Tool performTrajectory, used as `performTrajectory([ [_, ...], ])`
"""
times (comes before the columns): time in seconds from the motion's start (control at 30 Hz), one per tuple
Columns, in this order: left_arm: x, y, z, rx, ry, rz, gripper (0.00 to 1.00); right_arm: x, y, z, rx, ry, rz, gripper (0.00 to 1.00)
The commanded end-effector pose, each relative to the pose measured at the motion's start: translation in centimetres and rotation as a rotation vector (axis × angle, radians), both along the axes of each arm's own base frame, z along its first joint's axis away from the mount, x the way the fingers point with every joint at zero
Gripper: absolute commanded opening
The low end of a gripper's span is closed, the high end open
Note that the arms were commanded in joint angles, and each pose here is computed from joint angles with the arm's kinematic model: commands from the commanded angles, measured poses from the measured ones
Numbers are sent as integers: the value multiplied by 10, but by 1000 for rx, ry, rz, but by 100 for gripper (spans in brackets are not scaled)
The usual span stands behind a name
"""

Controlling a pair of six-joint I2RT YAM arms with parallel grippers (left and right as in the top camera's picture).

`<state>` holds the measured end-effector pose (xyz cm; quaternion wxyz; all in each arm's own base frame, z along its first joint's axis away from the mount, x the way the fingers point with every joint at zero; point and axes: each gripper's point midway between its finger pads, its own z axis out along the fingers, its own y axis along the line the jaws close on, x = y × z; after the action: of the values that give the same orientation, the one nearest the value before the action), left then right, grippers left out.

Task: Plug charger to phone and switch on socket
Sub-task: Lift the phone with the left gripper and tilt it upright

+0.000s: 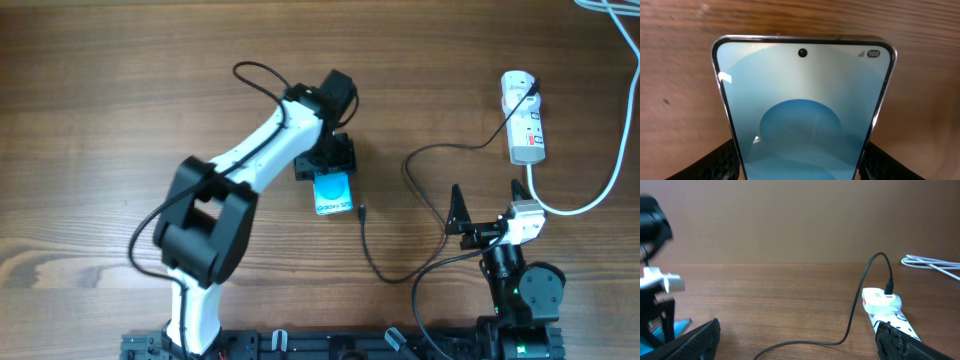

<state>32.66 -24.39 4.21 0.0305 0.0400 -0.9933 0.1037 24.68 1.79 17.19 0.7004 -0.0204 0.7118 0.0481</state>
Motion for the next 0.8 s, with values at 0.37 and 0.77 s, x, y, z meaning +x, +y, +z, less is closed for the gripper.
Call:
performTrajectory([
  [0.37,-14,-39,132,-812,296,75,66,0,-3,2,-12,-13,-18,100],
  [0.77,1,-18,192,-1164,402,117,66,0,-3,2,-12,-13,-18,100],
])
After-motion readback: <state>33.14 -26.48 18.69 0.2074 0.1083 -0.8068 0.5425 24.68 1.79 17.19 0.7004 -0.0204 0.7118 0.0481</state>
